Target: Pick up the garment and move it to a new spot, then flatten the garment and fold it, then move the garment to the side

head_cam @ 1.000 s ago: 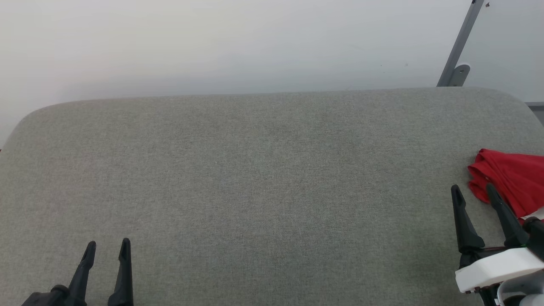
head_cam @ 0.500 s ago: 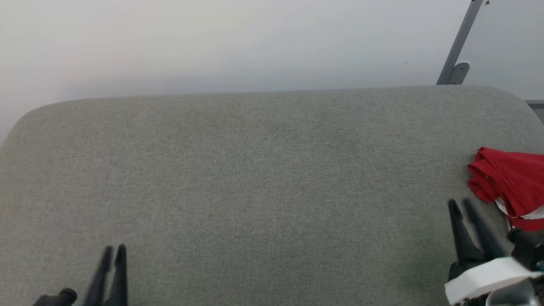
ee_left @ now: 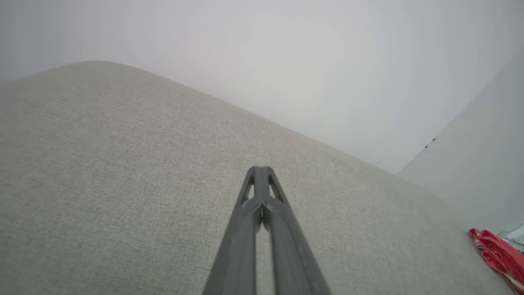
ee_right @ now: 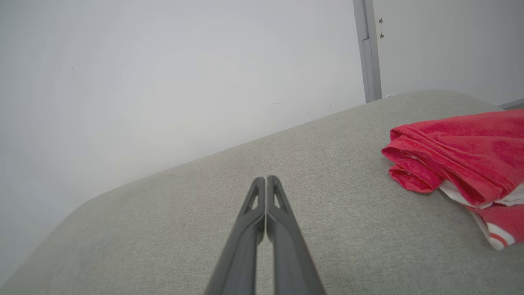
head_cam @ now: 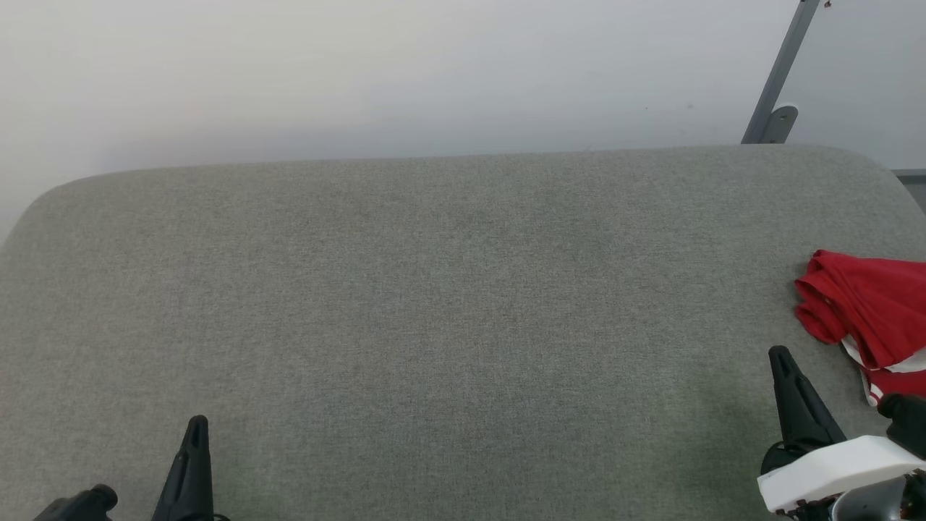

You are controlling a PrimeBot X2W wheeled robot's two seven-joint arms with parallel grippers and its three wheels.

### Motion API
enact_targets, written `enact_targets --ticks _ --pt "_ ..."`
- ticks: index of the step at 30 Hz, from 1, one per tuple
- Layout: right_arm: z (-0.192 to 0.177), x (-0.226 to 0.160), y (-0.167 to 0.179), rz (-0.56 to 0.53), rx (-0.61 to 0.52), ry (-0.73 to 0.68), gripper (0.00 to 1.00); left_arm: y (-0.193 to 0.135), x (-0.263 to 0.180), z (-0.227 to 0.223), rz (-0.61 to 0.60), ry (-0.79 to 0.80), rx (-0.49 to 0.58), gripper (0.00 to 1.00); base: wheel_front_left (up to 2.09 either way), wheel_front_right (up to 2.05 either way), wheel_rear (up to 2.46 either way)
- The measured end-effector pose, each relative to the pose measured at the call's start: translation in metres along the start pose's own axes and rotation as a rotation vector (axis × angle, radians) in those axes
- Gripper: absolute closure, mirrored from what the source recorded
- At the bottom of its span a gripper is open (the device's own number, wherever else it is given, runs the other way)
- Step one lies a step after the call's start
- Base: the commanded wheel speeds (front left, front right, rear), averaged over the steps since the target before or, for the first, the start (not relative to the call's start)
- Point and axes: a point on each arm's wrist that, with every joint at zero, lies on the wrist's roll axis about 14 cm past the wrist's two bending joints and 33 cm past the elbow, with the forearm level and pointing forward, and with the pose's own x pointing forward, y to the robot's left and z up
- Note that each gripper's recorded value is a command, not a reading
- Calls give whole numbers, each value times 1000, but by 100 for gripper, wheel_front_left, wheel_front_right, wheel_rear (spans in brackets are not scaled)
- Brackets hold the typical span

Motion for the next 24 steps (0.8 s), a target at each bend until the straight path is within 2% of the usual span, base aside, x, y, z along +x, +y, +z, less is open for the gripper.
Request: enact_targets --ticks 24 --pt "-1 7 -3 -35 361 -6 100 -2 18 0 39 11 -350 100 0 0 0"
